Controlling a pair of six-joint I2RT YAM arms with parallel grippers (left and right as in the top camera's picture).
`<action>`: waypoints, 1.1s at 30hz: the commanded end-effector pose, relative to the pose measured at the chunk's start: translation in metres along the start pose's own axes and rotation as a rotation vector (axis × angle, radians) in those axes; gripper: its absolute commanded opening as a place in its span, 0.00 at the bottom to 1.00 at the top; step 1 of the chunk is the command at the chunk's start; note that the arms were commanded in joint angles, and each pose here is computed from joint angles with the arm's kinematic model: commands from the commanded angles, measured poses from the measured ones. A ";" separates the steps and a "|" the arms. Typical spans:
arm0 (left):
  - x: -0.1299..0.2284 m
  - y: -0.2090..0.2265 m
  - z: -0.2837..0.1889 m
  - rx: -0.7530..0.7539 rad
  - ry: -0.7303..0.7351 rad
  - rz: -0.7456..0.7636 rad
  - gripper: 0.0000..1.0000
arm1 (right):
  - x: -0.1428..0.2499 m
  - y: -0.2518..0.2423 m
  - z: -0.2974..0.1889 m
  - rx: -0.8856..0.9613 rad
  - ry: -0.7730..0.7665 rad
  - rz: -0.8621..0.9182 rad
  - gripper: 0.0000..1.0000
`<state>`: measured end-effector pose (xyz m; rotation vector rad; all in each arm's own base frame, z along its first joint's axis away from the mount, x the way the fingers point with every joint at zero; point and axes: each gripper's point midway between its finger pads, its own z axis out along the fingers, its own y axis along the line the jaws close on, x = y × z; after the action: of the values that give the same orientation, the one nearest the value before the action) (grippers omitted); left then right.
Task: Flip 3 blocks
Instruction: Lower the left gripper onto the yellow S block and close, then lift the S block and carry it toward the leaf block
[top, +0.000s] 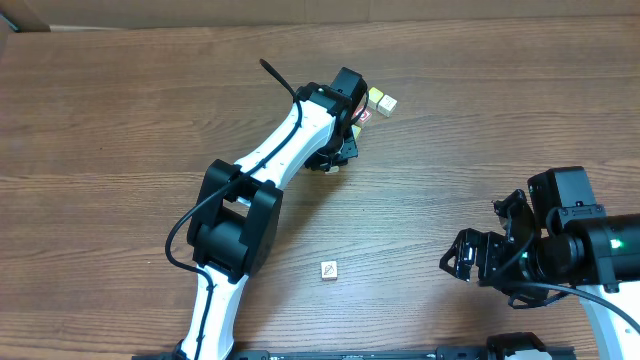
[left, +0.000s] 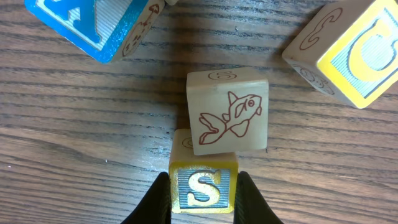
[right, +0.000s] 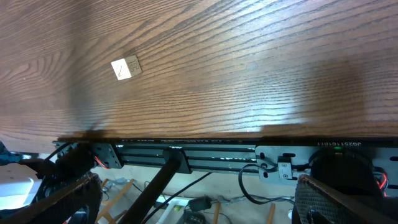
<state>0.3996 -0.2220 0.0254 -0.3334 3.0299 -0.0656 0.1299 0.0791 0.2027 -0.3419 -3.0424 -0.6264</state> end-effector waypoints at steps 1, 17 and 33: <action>0.002 0.000 0.003 0.014 0.036 -0.006 0.04 | -0.001 0.005 -0.005 -0.016 -0.022 -0.023 1.00; -0.003 0.005 -0.077 -0.006 0.060 0.060 0.04 | -0.001 0.005 -0.005 -0.016 -0.022 -0.023 1.00; 0.046 0.027 -0.212 -0.056 -0.174 0.186 0.05 | -0.001 0.005 -0.005 -0.016 -0.022 -0.023 1.00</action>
<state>0.3423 -0.2037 0.1959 -0.1161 2.9839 -0.0012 0.1301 0.0791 0.2027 -0.3418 -3.0433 -0.6262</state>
